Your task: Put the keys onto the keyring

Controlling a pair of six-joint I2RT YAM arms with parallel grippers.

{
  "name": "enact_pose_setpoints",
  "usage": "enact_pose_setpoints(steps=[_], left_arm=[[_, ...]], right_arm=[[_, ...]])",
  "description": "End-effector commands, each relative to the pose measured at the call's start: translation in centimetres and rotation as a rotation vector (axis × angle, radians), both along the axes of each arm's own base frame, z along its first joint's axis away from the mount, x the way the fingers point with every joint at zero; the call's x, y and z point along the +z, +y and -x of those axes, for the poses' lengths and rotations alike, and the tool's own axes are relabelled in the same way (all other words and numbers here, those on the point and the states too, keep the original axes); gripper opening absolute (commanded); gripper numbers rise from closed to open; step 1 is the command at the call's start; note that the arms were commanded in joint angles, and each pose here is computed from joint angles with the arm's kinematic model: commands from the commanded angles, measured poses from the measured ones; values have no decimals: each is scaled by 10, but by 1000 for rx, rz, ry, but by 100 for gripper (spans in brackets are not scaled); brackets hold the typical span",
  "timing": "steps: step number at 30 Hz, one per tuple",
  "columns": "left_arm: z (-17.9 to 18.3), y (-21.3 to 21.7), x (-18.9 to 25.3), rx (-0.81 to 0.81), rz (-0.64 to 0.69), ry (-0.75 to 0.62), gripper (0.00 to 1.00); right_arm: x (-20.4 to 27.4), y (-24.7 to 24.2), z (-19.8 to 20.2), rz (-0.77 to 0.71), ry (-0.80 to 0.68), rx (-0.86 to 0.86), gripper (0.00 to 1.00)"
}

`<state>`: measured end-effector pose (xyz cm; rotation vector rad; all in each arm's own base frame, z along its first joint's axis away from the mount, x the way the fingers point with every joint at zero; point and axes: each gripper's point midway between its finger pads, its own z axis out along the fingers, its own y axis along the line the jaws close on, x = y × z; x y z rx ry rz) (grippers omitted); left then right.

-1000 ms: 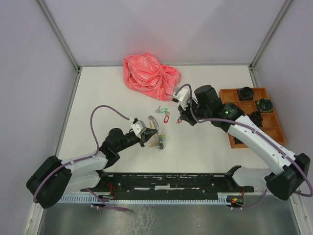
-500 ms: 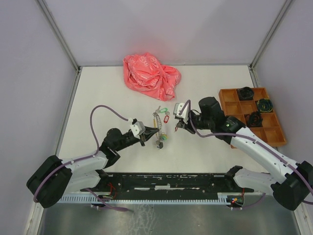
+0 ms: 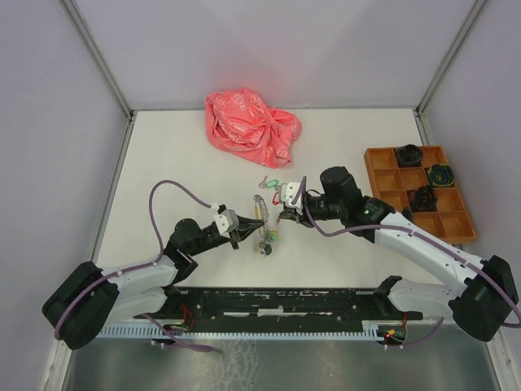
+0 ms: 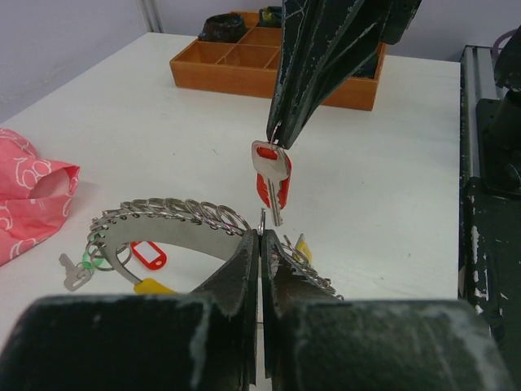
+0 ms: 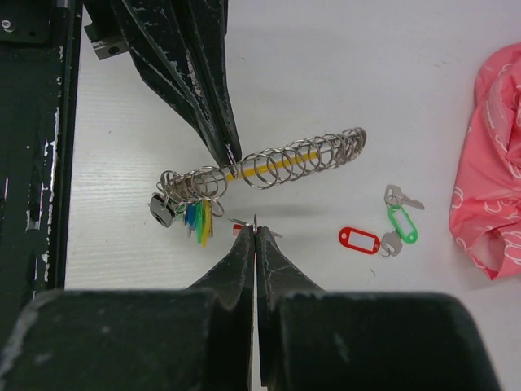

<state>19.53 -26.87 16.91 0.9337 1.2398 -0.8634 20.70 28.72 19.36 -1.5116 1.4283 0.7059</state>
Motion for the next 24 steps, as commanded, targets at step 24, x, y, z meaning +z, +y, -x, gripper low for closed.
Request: enact_pose_setpoints(steps=[24], left_arm=[[7,-10,22,-85,22,-115,3]], right_arm=[[-16,19,16,37,39,176,1]])
